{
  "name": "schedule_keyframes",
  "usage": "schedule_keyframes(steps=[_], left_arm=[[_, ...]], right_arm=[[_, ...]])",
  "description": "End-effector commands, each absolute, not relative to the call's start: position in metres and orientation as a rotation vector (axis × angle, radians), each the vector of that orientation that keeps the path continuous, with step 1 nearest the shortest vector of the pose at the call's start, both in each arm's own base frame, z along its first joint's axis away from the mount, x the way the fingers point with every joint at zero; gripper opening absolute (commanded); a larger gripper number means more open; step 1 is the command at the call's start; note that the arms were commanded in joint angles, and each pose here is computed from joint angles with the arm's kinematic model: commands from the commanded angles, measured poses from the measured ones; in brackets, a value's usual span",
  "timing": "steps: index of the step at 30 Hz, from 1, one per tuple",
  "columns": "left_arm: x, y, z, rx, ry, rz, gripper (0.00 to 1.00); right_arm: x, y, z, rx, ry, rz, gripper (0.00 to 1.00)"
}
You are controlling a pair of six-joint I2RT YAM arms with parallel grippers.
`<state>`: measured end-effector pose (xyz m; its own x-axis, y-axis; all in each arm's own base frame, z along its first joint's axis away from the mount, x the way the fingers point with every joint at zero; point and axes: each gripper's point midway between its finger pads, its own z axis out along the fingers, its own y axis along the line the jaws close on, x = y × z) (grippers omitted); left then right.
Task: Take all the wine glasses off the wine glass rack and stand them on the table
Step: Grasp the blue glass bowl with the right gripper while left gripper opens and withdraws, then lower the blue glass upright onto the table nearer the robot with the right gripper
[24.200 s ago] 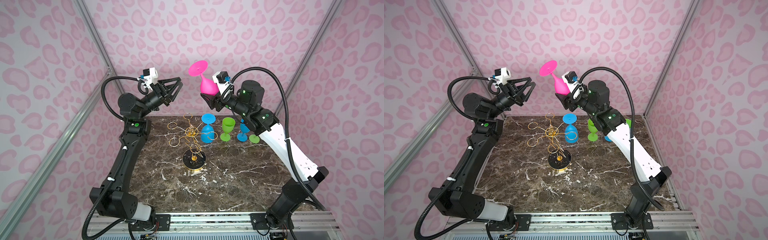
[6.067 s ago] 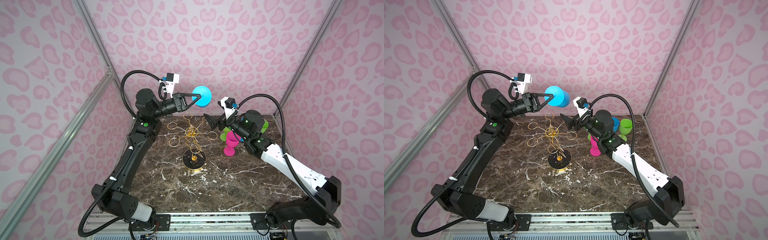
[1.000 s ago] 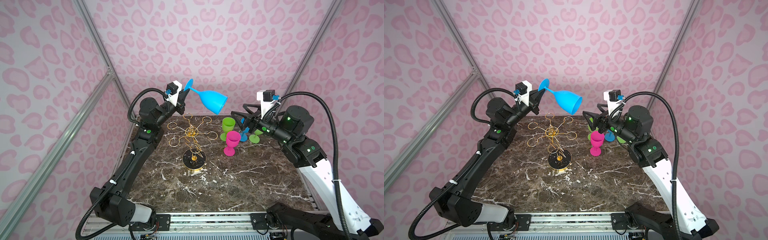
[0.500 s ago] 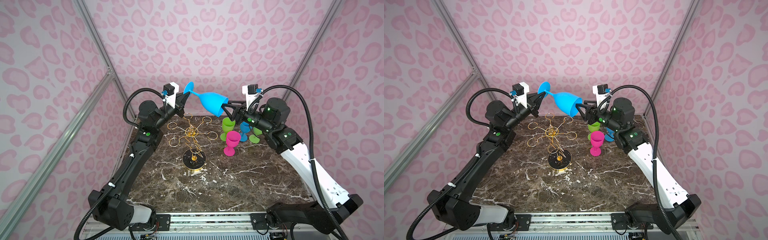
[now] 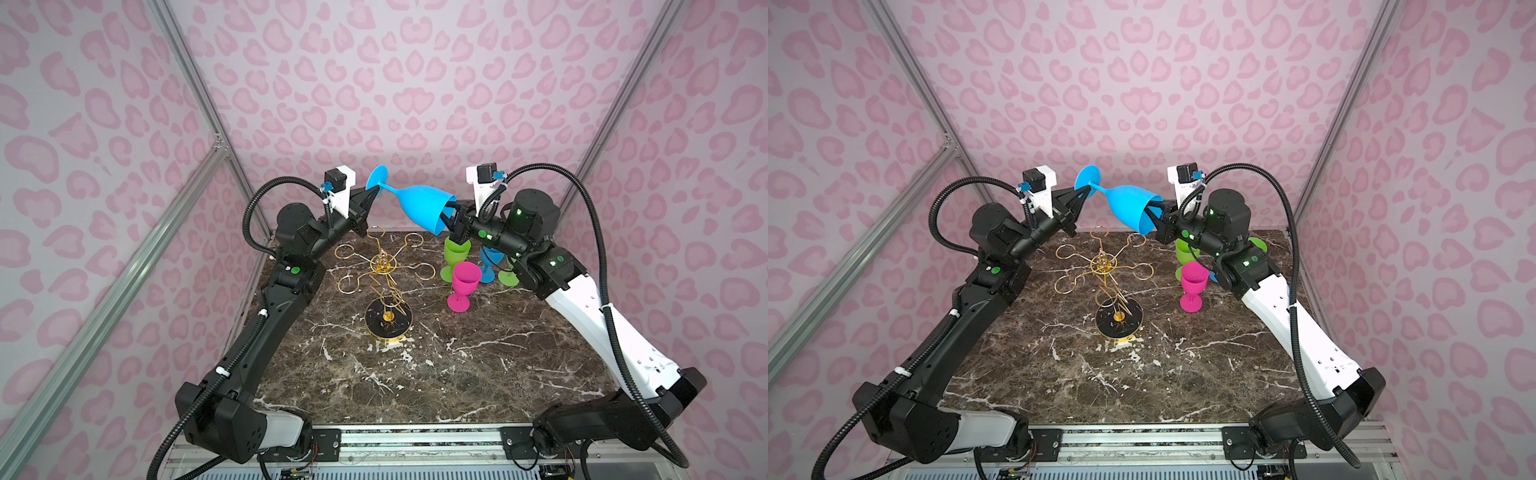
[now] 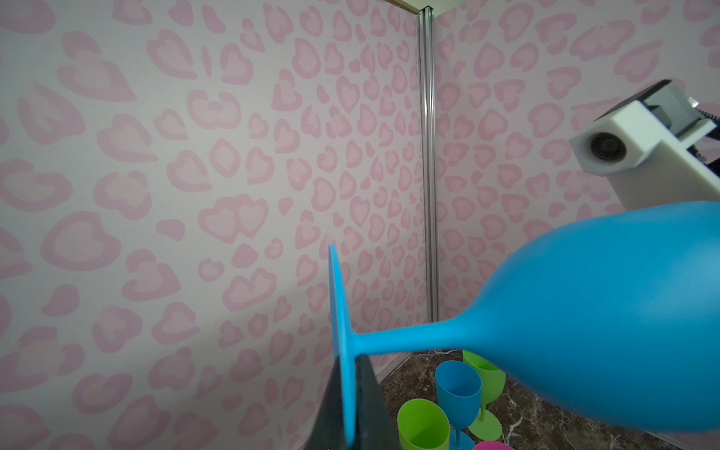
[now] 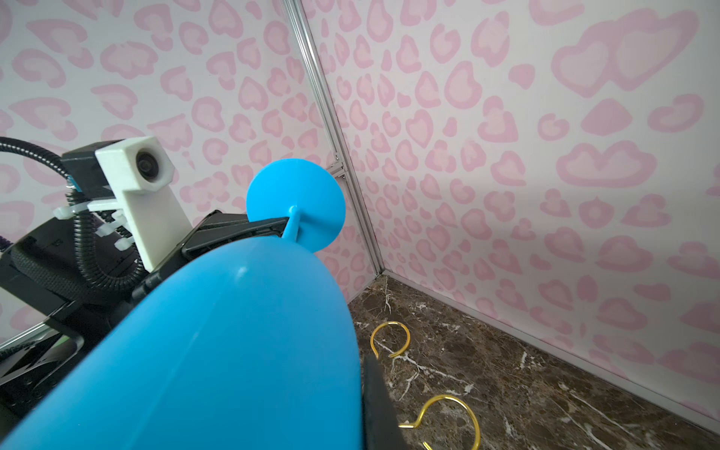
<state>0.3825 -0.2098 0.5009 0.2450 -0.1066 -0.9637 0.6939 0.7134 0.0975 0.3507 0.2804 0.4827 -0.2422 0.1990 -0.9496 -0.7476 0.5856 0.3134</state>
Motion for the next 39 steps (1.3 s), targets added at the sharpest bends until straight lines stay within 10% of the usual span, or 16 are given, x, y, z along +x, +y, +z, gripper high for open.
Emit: schedule_keyframes(steps=[1, 9, 19, 39], left_arm=[[0.375, -0.209, 0.512, 0.580, 1.164, -0.602, 0.04], [0.372, -0.208, 0.511, 0.580, 1.167, -0.602, 0.21], [0.376, -0.189, 0.503, 0.490, 1.206, -0.518, 0.91], [0.354, -0.112, 0.507, 0.239, 1.193, -0.305, 0.97]], right_arm=[[0.350, 0.281, 0.491, -0.477, 1.540, 0.945, 0.00], [0.344, 0.268, 0.500, -0.434, 1.528, 0.916, 0.00], [0.307, 0.198, 0.519, -0.338, 1.546, 0.692, 0.00], [0.221, 0.112, 0.341, -0.281, 2.305, 0.298, 0.00]])
